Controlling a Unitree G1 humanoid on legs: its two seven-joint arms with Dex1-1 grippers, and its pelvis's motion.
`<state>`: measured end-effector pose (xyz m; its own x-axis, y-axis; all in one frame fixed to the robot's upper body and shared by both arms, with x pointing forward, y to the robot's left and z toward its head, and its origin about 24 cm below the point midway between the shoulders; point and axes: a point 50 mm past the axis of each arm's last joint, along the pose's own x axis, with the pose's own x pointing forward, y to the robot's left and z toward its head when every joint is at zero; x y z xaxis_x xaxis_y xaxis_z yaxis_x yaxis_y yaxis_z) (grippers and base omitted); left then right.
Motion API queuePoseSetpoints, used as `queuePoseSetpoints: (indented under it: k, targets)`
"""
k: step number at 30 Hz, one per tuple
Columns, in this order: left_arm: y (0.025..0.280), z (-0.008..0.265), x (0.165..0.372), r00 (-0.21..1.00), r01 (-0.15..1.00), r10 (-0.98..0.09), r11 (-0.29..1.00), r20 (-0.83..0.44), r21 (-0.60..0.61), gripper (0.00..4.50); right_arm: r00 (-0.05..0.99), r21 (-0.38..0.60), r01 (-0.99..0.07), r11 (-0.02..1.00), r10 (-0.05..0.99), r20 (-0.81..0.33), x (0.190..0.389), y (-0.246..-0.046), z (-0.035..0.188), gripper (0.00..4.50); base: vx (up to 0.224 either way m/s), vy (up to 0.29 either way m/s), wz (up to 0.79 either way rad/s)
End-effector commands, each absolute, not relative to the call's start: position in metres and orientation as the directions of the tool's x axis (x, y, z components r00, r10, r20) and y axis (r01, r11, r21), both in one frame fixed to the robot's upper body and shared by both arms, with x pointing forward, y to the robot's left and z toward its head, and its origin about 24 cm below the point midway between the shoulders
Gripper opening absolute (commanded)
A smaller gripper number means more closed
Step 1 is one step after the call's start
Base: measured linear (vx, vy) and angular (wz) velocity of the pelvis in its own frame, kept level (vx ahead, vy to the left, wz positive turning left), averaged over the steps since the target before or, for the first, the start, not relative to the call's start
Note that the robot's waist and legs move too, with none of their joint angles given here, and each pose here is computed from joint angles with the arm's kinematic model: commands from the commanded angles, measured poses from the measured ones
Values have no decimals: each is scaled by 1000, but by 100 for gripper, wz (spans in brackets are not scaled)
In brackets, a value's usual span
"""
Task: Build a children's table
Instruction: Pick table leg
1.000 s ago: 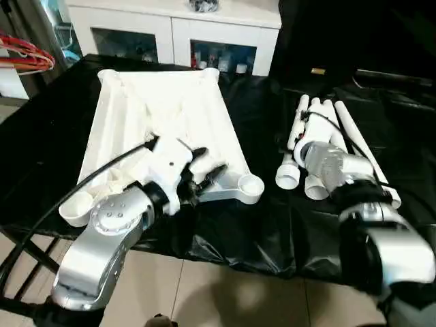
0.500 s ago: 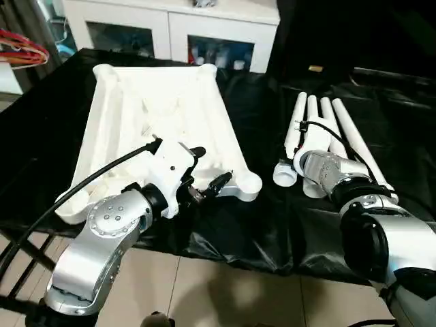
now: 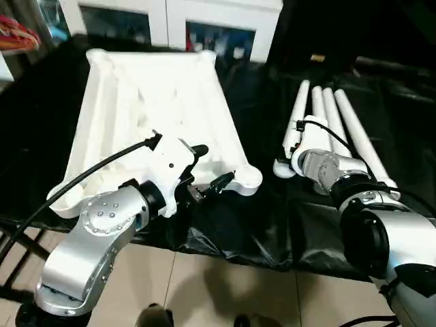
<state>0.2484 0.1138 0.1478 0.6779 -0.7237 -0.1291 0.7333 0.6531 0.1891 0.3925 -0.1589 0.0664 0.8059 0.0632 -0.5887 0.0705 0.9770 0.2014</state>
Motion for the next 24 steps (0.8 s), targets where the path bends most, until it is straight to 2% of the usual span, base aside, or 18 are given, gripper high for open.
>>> queuePoseSetpoints:
  k: [1, 9, 13, 19, 24]
  targets:
    - [112, 155, 246, 667, 741, -736, 641, -114, 201, 377, 797, 198, 80, 977, 57, -601, 393, -161, 68, 352, 0, 0, 0]
    - [112, 158, 246, 661, 747, -741, 632, -122, 207, 377, 790, 204, 76, 976, 66, -610, 393, -161, 70, 289, 0, 0, 0]
    - [112, 160, 246, 657, 750, -745, 629, -117, 206, 377, 787, 240, 103, 965, 69, -613, 393, -163, 70, 283, 0, 0, 0]
    - [111, 161, 245, 655, 753, -749, 636, -97, 171, 377, 824, 327, 107, 939, 100, -558, 396, -164, 75, 275, 0, 0, 0]
    - [114, 161, 252, 713, 700, -697, 700, -77, 142, 377, 858, 379, 92, 921, 120, -500, 398, -168, 81, 273, 0, 0, 0]
